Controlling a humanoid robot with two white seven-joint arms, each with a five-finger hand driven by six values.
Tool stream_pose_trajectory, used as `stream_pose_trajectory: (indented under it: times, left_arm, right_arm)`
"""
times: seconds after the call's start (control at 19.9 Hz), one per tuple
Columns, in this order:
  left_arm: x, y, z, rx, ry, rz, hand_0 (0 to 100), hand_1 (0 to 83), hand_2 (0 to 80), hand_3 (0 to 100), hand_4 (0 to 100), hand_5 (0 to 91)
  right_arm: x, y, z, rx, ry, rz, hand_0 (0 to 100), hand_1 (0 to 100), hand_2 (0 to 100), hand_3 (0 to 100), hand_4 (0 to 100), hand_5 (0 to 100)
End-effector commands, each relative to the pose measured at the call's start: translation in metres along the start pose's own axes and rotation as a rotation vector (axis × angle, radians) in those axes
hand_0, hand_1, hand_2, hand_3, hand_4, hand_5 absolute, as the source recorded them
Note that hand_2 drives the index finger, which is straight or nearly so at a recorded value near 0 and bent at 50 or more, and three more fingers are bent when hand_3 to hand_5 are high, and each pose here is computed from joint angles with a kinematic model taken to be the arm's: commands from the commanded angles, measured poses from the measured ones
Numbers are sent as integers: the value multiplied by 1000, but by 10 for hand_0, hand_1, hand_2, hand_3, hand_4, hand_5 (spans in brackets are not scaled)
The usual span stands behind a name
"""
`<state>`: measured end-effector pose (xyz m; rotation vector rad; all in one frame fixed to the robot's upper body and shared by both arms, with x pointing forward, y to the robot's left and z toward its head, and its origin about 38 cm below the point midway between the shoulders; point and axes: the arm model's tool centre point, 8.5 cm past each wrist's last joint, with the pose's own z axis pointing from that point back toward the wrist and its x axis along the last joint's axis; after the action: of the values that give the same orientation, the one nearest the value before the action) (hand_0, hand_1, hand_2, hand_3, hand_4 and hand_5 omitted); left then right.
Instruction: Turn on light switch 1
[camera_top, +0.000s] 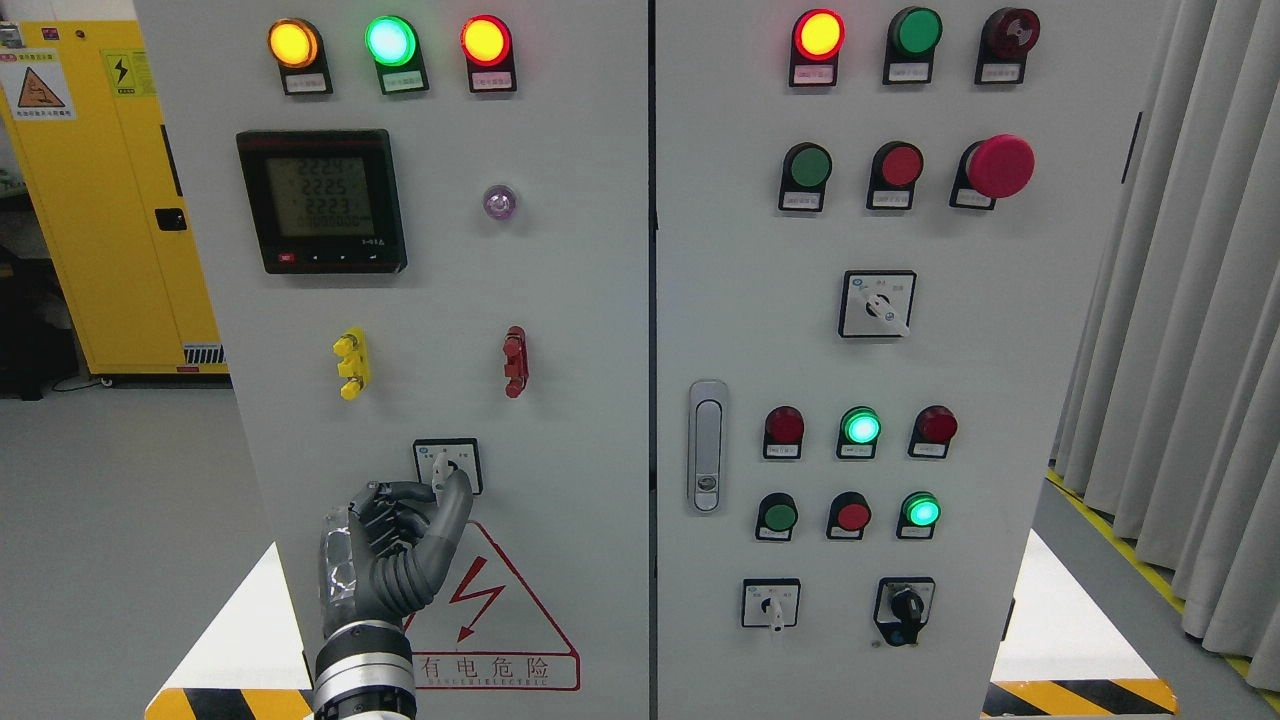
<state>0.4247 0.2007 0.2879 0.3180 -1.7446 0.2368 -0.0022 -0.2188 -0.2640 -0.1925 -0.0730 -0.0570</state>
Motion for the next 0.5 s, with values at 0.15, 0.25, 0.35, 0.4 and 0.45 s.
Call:
stream_pose_trajectory:
  times: [0.15,0.25,0.35,0.4,0.45]
  left_arm:
    - [0,-1,-1,-2,5,-2,229,663,599,899,886,842]
    - [-1,-1,-1,0,7,-3,234,664,599,899,885,843]
    - [2,-2,-2,-2,1,-1,238,663,599,899,886,843]
    - [3,-2,-2,0,0,0,238,663,599,899,886,843]
    - [3,-2,-2,0,2,-1,241,662,599,899,885,843]
  right_arm:
    - [0,0,0,1,1,0,0,500,40,0,0,0]
    - [0,0,0,1,1,0,0,500,40,0,0,0]
    - [0,0,0,1,1,0,0,500,40,0,0,0]
    - [0,0,0,1,1,0,0,500,40,0,0,0]
    - [0,0,0,1,1,0,0,500,40,0,0,0]
